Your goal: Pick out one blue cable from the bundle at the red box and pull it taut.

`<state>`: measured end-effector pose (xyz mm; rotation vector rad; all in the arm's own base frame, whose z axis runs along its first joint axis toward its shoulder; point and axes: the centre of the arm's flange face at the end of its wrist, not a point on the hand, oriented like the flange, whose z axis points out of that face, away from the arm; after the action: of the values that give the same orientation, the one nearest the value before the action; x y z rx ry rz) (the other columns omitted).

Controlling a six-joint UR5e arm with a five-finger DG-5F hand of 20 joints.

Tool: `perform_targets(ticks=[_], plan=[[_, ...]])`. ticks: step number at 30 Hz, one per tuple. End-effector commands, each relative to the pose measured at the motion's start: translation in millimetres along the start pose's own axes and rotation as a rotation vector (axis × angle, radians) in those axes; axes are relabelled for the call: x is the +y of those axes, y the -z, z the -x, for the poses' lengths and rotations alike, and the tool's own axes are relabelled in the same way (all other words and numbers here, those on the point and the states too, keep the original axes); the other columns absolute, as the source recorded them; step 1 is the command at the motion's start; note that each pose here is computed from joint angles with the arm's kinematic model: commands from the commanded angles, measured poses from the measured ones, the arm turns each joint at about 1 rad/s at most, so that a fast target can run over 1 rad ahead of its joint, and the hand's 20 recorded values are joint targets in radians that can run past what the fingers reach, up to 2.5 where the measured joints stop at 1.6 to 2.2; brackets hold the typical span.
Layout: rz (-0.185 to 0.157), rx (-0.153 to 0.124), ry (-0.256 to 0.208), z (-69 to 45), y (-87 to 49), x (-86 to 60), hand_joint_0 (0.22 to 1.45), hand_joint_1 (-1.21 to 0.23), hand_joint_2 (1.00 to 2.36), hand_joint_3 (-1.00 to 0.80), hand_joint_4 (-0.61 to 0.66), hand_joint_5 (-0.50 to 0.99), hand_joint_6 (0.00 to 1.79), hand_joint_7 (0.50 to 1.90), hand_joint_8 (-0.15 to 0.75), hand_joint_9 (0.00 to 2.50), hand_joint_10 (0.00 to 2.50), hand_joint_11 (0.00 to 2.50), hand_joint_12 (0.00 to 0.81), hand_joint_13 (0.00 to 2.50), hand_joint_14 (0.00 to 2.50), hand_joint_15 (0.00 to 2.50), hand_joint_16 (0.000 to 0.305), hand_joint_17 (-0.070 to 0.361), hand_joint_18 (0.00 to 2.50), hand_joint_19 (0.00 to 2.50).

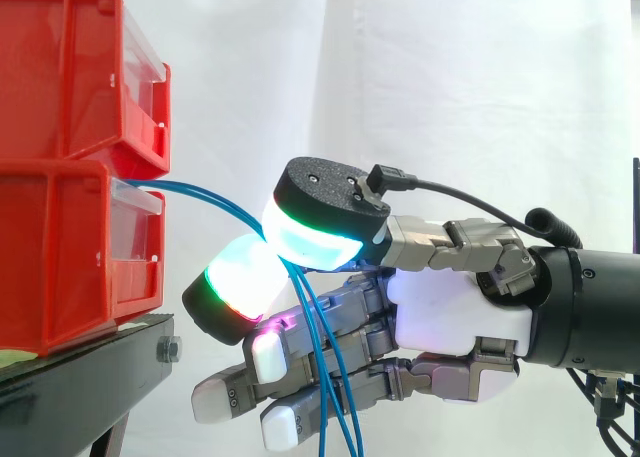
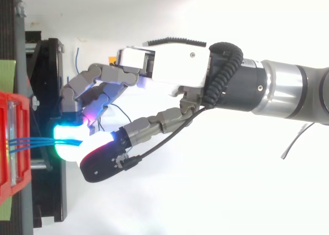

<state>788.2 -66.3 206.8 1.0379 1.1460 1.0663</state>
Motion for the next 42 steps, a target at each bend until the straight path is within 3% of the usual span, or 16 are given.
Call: perform_targets(ticks=[1,9,12,14,19,28,33,42], plan=[[0.000,0.001,-0.001,-0.2,0.0,0.0,0.65,-0.80,1.02,-0.28,-0.10,-0.16,0.96,0.99,0.206,0.90,0.03,0.71,0.292,0.62,0.01,0.31,0.041,0.093,0.68,0.54],[0.000,0.000,0.000,2.0,0.0,-0.4,0.68,-0.83,1.00,-0.46,-0.11,-0.16,0.96,0.97,0.201,0.90,0.03,0.72,0.289,0.63,0.01,0.31,0.041,0.092,0.70,0.53],[0.000,0.001,0.000,0.8,0.0,-0.2,0.64,-0.82,1.00,-0.50,-0.03,-0.16,0.95,0.92,0.199,0.90,0.02,0.72,0.289,0.63,0.01,0.32,0.041,0.092,0.70,0.55],[0.000,0.000,0.000,2.0,0.0,-0.4,0.60,-0.79,1.00,-0.50,0.03,-0.16,0.94,0.87,0.202,0.91,0.03,0.72,0.290,0.63,0.01,0.32,0.041,0.093,0.70,0.56],[-0.005,-0.001,0.001,3.2,0.5,-1.0,0.54,-0.68,1.00,-0.50,0.04,-0.15,0.94,0.83,0.218,0.92,0.03,0.71,0.298,0.63,0.01,0.32,0.043,0.097,0.71,0.57],[-0.004,0.000,0.001,2.0,0.5,-0.8,0.55,-0.48,1.00,-0.50,0.05,-0.15,0.90,0.88,0.221,0.93,0.02,0.70,0.302,0.63,0.01,0.33,0.043,0.097,0.70,0.60],[-0.012,0.000,0.002,3.2,1.2,-1.8,0.59,-0.49,1.00,-0.50,0.03,-0.14,0.90,0.89,0.222,0.94,0.02,0.70,0.294,0.63,0.01,0.33,0.042,0.095,0.70,0.60],[-0.012,0.000,0.002,3.2,1.2,-1.8,0.60,-0.67,1.02,-0.31,0.04,-0.14,0.92,0.93,0.226,0.92,0.02,0.70,0.299,0.63,0.02,0.33,0.042,0.095,0.70,0.59]])
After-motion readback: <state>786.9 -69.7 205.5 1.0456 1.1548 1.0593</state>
